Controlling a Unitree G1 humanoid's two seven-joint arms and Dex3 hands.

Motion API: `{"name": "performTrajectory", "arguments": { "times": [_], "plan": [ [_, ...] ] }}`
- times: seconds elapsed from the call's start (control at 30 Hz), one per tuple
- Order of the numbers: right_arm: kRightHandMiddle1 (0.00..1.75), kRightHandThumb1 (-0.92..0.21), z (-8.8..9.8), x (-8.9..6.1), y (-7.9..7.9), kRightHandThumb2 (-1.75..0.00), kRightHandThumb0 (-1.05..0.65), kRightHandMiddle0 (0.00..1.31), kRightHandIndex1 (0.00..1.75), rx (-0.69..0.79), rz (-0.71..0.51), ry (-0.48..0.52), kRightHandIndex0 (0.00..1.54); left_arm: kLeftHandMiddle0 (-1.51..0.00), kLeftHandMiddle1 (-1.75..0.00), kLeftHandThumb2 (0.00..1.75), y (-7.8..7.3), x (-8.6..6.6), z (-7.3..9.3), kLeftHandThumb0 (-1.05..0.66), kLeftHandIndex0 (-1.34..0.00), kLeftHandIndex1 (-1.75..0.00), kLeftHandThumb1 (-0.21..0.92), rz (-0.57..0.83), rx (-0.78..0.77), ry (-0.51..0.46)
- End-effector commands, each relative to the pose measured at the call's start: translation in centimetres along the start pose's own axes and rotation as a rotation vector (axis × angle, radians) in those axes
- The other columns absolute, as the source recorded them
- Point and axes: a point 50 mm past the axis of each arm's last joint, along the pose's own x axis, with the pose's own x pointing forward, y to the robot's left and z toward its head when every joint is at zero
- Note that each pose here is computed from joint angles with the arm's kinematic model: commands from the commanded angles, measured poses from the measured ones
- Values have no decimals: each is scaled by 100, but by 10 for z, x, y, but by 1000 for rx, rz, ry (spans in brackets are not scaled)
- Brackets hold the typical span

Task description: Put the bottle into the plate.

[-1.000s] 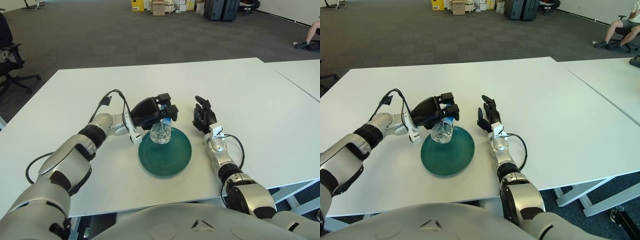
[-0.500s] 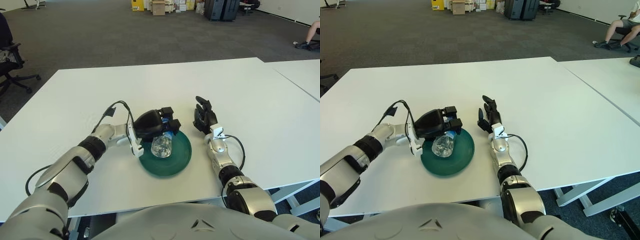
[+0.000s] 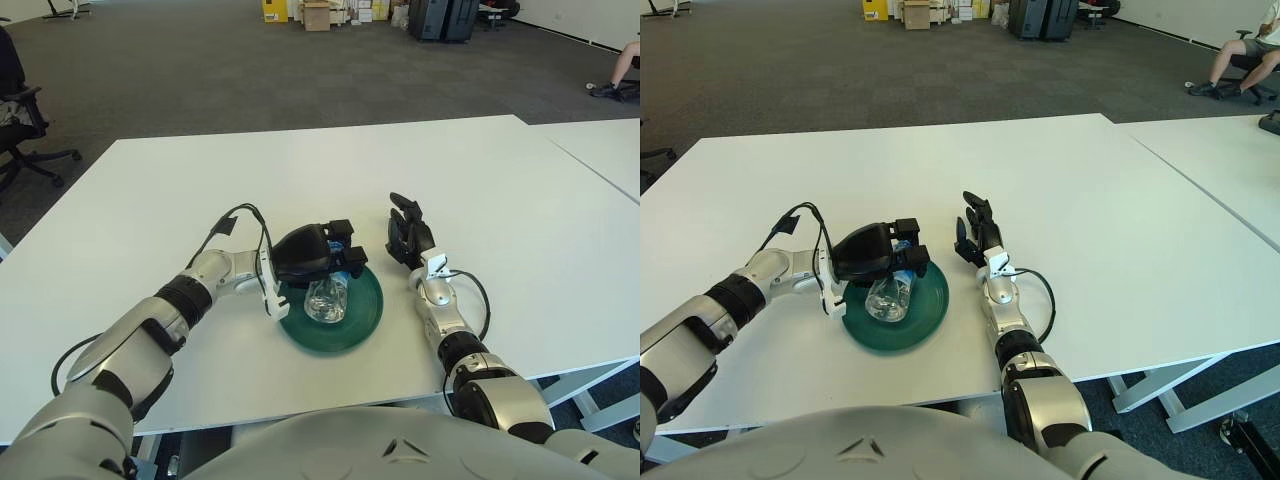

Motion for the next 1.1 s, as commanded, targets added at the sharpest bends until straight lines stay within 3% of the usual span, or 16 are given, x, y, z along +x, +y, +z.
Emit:
{"name": "performTrajectory", "arguments": {
  "times": [0.0,1.07],
  "plan": [
    [58,-92,-27,-20,-5,-78,-63,0,1,7,-24,140,27,-76,-162,143,7,-4,-4,0,-48,-175,19,27,-2,18],
    [58,-92,-26,-19,-3,-78,-63,0,0,11,-23,137,26,-75,-164,144,17,-6,-4,0,-48,-175,19,-45,38,4]
  ]
}}
